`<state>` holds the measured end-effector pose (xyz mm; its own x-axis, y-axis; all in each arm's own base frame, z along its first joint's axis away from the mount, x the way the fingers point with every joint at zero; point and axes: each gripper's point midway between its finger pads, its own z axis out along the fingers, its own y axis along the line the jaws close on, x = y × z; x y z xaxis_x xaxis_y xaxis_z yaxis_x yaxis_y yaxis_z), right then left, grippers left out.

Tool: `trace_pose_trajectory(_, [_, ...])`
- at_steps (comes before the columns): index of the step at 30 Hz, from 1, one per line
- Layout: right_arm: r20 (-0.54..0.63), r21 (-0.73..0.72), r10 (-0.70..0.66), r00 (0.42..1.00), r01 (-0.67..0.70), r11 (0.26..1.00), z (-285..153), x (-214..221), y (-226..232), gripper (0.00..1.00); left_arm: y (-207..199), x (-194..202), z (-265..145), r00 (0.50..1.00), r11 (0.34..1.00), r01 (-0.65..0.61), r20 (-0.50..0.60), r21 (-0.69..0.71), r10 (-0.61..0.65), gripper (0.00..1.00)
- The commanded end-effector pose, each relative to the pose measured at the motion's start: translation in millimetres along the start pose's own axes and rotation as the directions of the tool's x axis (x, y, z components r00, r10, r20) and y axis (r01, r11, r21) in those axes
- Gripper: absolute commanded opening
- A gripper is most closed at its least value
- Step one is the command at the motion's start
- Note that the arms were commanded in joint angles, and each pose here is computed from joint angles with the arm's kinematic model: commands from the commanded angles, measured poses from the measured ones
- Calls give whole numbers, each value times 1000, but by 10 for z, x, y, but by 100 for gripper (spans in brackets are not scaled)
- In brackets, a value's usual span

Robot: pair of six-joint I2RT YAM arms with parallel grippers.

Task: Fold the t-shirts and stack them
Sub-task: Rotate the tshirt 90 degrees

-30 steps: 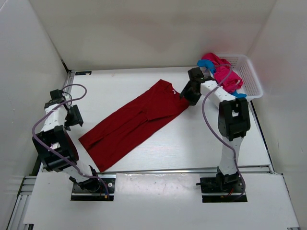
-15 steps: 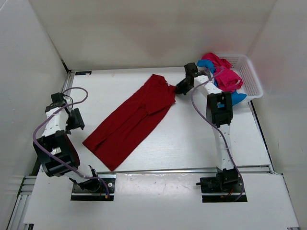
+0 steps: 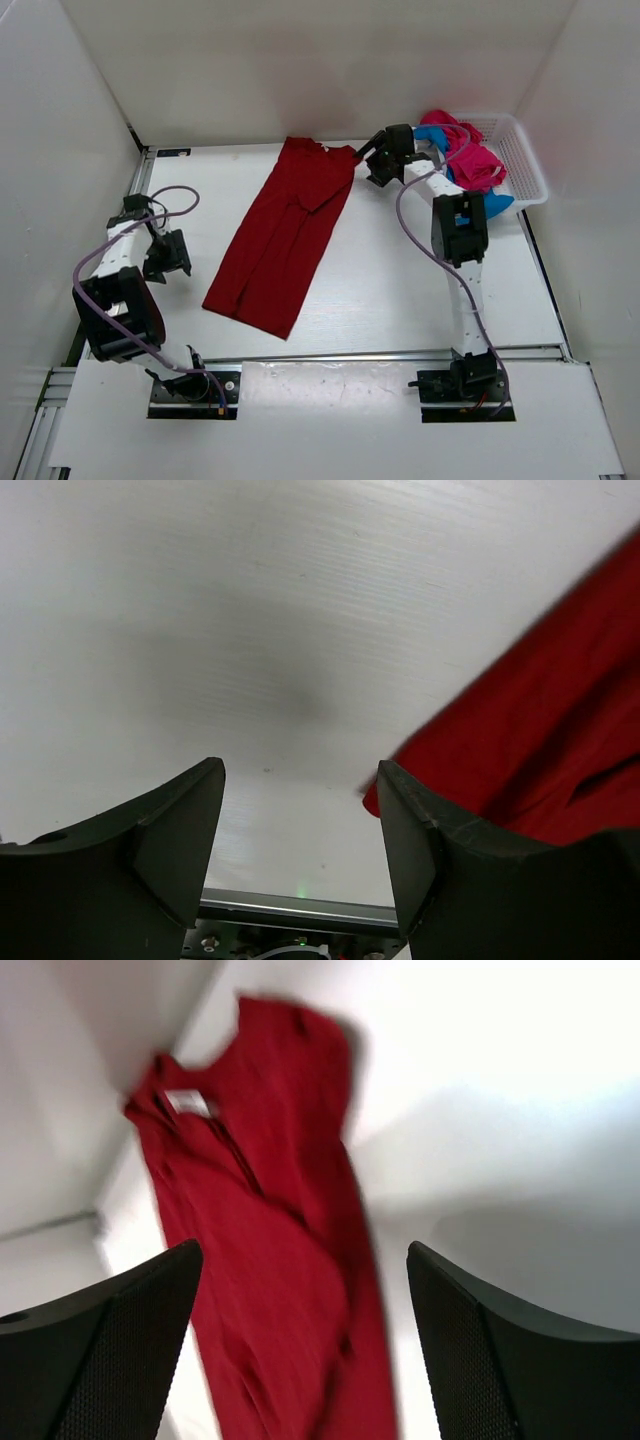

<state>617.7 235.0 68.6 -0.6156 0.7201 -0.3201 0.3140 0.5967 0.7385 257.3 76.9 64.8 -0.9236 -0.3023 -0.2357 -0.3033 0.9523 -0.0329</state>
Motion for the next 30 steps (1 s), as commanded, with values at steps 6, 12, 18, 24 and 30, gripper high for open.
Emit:
trace_pose_trajectory(6, [-205, 266, -241, 949, 291, 919, -1789, 1182, -642, 85, -162, 52, -384, 969, 996, -34, 245, 79, 14, 80])
trace_pose_trajectory(12, [-461, 248, -255, 850, 399, 883, -2542, 2894, -1040, 81, -193, 239, -738, 922, 996, -65, 385, 66, 34, 83])
trace_pose_trajectory(18, [-565, 192, -276, 778, 449, 873, -2612, 3783, -878, 61, -234, 392, -975, 912, 994, -80, 407, 77, 42, 85])
trace_pose_trajectory(24, [-642, 184, -194, 742, 395, 900, -2557, 4225, -872, 56, -202, 410, -1124, 907, 996, -73, 418, 58, 42, 85])
trace_pose_trajectory(30, [-740, 220, -64, 670, 331, 918, -2575, 4599, -1003, 51, -187, 407, -1151, 907, 996, -69, 420, 50, 42, 85])
